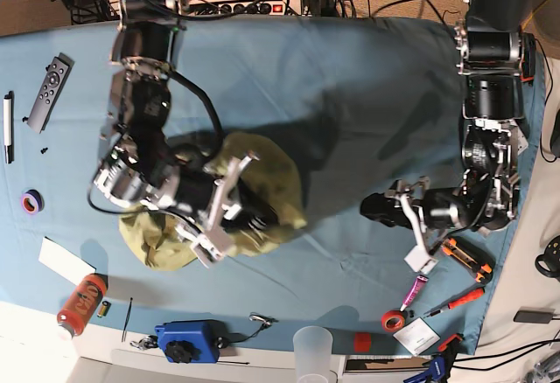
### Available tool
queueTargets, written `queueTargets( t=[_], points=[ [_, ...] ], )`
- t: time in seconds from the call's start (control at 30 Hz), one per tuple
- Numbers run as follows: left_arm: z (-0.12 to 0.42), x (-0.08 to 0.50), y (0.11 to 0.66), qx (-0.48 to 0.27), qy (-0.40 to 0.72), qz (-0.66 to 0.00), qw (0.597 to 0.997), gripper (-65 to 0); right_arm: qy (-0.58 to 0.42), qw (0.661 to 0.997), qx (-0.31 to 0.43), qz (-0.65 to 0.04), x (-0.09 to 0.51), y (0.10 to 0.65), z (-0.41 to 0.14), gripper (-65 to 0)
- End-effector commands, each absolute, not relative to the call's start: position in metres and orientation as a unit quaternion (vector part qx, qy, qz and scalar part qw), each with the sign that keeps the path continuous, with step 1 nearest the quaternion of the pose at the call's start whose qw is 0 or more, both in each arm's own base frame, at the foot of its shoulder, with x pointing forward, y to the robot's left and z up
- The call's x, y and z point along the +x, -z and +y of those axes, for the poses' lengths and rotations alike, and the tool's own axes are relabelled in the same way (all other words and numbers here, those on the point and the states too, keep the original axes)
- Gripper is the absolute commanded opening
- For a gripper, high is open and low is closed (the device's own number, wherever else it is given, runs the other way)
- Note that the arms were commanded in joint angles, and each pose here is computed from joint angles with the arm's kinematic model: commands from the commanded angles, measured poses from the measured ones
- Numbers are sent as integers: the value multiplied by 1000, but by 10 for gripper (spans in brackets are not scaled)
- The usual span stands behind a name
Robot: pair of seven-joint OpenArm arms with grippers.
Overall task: Layout the t-shirt on the table in an organized manner, then fold the t-shirt properly
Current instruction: 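Stretch the shirt between both grippers and lay it flatter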
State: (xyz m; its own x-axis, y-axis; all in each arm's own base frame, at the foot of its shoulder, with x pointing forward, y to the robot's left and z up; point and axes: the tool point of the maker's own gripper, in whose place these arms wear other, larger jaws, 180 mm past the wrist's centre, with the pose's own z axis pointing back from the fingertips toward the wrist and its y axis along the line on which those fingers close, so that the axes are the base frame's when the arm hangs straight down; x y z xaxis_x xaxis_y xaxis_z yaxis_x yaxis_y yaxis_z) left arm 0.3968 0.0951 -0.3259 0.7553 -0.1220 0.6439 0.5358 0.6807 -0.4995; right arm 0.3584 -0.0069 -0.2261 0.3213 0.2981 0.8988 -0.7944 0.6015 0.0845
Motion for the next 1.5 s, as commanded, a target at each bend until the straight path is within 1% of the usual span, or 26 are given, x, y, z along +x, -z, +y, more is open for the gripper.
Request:
queueTargets(
  t=[0.0, 0.13, 0.3, 0.43, 0.47, 0.53, 0.57, 0.6, 0.67, 0.77, 0.83, 0.9, 1.0, 1.13, 1.2, 1.3, 1.4, 1.47],
  points=[
    [97, 410, 303, -355, 194, -324, 855, -371, -366, 736, 282, -495, 363, 200, 11, -650],
    [99, 407, 306, -351, 198, -315, 859, -371, -395, 723, 271, -497, 374, 194, 45, -650],
    [101, 402, 313, -350, 196, -306, 863, -371, -401, 731, 257, -489, 410, 196, 69, -650],
    [102, 394, 323, -351, 192, -295, 868, -371, -409, 741, 250, -470, 429, 193, 75, -650],
    [102, 391, 326, -352, 191, -292, 869, -371, -411, 742, 245, -468, 432, 190, 74, -607],
    [102, 388, 330, -351, 189, -287, 871, -371, -413, 740, 242, -472, 434, 185, 73, -477],
    [102, 387, 332, -351, 189, -285, 872, -371, -414, 739, 242, -474, 435, 183, 74, -438],
    [103, 385, 334, -351, 188, -283, 872, -371, -413, 736, 248, -476, 434, 181, 75, -423],
    [103, 383, 336, -351, 187, -280, 874, -371, -411, 726, 272, -479, 430, 175, 81, -422],
    [103, 381, 338, -352, 186, -278, 874, -371, -407, 702, 323, -487, 422, 159, 92, -422],
    [103, 379, 341, -351, 186, -272, 876, -371, -409, 698, 320, -493, 424, 151, 91, -422],
    [106, 376, 343, -348, 188, -264, 880, -371, -409, 703, 298, -501, 433, 146, 83, -422],
    [122, 381, 338, -339, 176, -276, 882, -371, -385, 719, 258, -517, 452, 140, 59, -422],
    [158, 399, 315, -328, 127, -322, 879, -371, -321, 756, 231, -521, 472, 144, 10, -422],
    [168, 408, 295, -346, 106, -354, 863, -371, -287, 780, 221, -510, 476, 153, -19, -422],
    [162, 414, 268, -384, 112, -381, 834, -371, -244, 799, 207, -510, 480, 163, -61, -423],
    [139, 412, 261, -414, 137, -380, 816, -371, -211, 818, 181, -503, 479, 177, -104, -423],
    [115, 409, 265, -432, 150, -367, 810, -371, -200, 831, 156, -494, 475, 187, -133, -423]
  ],
)
